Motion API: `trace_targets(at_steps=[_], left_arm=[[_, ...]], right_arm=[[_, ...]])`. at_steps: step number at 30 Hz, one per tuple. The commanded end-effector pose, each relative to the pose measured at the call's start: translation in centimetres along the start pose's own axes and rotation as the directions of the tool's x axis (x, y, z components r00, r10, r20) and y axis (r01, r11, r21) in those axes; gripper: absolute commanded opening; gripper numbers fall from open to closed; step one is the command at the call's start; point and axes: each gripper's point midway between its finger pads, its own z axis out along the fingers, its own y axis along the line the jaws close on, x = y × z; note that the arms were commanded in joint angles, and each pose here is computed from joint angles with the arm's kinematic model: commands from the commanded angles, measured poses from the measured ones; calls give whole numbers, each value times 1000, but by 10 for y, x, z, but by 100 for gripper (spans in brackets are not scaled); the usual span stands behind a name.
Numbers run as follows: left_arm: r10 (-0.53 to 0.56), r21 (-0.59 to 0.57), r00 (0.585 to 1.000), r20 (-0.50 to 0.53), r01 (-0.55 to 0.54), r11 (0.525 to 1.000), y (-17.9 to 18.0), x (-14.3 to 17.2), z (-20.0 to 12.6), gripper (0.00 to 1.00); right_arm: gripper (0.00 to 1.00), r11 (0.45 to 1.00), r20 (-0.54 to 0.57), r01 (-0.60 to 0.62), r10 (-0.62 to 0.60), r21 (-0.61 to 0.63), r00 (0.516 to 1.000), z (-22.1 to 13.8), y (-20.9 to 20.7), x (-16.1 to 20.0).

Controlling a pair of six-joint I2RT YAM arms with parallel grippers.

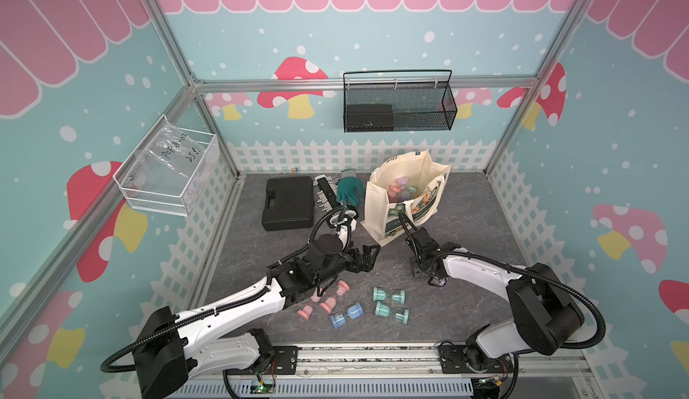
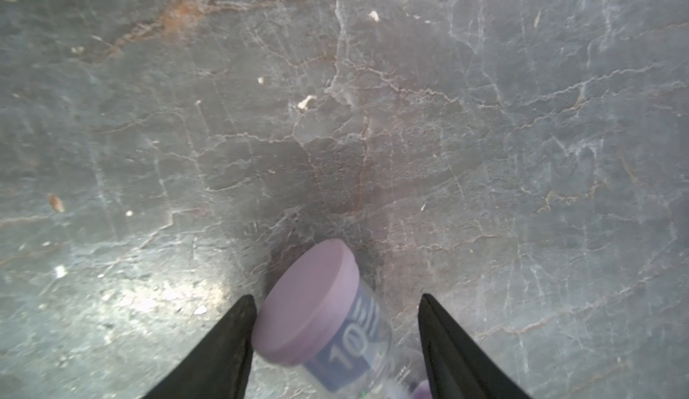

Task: Put the hourglass into the canvas bag
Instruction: Pick up the hourglass from the center of the board.

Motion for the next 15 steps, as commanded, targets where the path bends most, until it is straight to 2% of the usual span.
trace_targets(at_steps=[1,15], left_arm=[[10,5,1000,21,-10,1000,-7,-10,0,99],[17,-8,1000,22,-17,1000,-5,-10,0,100]], right_arm=[[68,999,0,-1,1,-33,1000,5,1,1],[58,1000,-8,-3,3,-24,1000,20,-4,1]])
